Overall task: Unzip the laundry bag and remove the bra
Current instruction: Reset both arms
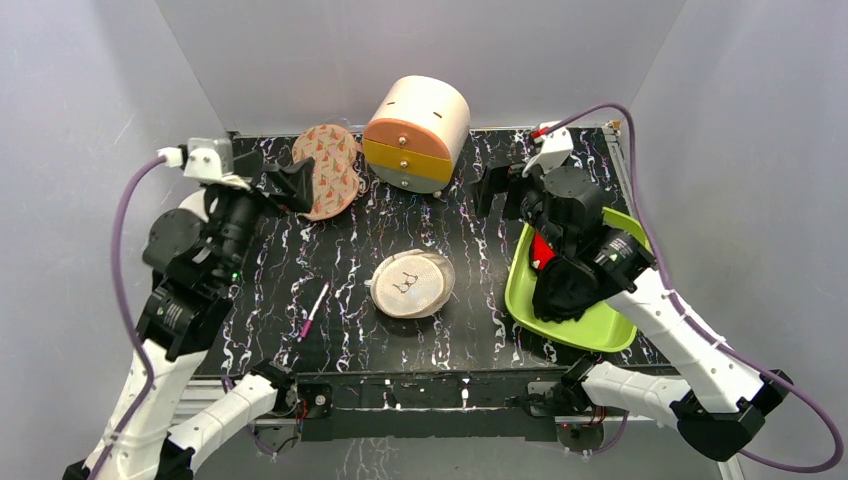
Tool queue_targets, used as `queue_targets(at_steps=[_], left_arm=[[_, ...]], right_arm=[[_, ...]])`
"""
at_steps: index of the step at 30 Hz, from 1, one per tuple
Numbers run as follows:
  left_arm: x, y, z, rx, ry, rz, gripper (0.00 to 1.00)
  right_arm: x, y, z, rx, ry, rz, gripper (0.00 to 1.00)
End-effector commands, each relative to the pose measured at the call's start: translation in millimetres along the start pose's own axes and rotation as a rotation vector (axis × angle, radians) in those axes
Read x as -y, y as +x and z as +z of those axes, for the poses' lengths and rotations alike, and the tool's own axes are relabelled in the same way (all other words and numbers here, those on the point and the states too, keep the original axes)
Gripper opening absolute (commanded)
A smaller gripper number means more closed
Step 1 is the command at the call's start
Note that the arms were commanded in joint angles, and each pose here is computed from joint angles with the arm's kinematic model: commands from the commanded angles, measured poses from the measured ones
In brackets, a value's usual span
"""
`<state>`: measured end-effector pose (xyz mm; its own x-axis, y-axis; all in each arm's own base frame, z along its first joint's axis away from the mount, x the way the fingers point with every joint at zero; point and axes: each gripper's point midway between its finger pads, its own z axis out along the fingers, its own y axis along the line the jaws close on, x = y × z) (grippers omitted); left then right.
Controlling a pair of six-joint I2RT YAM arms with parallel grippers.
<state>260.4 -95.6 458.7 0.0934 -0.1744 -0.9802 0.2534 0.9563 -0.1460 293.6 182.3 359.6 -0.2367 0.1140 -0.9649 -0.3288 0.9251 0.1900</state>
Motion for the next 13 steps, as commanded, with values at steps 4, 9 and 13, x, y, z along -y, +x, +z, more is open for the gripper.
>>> queue_targets(at_steps=[4, 9, 13], left_arm=[[9, -22, -16, 0.070, 0.075, 0.020, 0.98], [15, -12, -6, 0.019, 0.090, 0.005, 0.98], [14, -1, -4, -0.015, 0.085, 0.010, 0.98]], right_arm=[[18, -51, -22, 0.095, 0.101, -0.025, 0.98], [25, -59, -32, 0.140, 0.126, 0.004, 0.98], [28, -57, -38, 0.175, 0.123, 0.016, 0.98]])
